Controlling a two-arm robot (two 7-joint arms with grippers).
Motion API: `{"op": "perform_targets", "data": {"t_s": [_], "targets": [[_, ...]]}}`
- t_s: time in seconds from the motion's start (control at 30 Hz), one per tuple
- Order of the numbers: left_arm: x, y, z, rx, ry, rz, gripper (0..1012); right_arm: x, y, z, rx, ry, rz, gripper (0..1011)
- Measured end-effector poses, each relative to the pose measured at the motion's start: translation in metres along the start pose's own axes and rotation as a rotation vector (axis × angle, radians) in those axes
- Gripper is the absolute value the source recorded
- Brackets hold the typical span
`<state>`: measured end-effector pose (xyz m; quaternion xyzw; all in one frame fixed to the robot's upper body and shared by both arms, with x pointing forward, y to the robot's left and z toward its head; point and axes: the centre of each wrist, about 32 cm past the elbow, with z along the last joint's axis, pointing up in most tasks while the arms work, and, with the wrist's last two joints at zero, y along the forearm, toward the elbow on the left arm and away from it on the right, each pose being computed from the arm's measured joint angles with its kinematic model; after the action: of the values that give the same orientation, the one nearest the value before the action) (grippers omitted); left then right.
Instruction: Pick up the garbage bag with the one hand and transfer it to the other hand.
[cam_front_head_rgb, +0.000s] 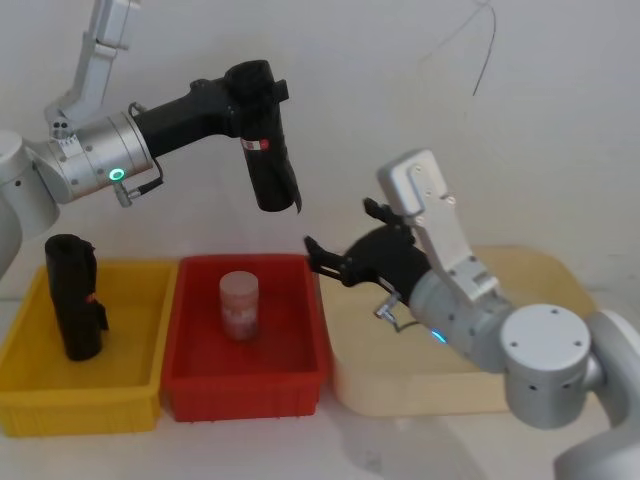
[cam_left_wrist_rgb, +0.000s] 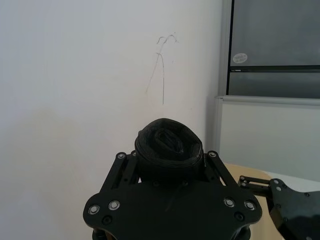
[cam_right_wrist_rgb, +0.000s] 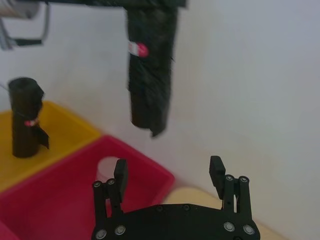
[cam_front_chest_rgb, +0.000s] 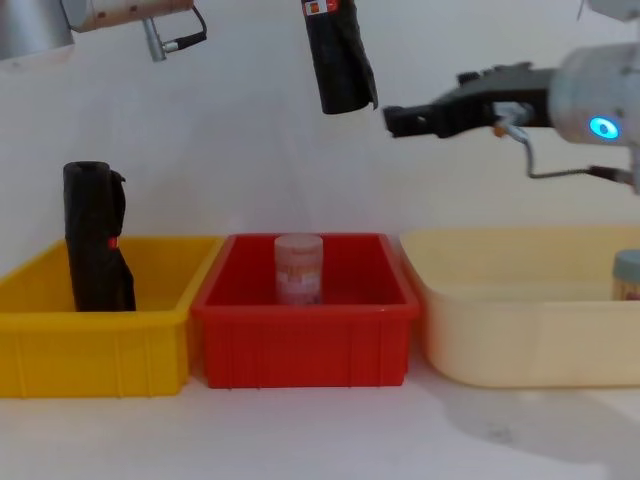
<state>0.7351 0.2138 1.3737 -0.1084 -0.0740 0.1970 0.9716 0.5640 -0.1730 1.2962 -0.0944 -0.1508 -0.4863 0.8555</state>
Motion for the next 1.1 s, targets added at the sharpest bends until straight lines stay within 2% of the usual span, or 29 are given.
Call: {"op": "perform_targets", "data": {"t_s": [0.27,0.4,0.77,1.1], "targets": [[0.0,0.0,0.0,0.0,0.0,0.0,381,-0.014,0.02,0.014,0.036,-0.028,0.009,1000],[0.0,0.0,0.0,0.0,0.0,0.0,381,-0.02,0.029,0.021,0.041,-0.039,-0.013,1000],[0.0,0.0,0.0,0.0,0.0,0.0,381,-0.029,0.05,0.033,0.011,-0.052,-0.058,1000],[0.0,-0.0001,0.0,0.0,0.0,0.0,381,-0.035,0.066,0.046,-0.011,-0.051,-0.058,1000]]}}
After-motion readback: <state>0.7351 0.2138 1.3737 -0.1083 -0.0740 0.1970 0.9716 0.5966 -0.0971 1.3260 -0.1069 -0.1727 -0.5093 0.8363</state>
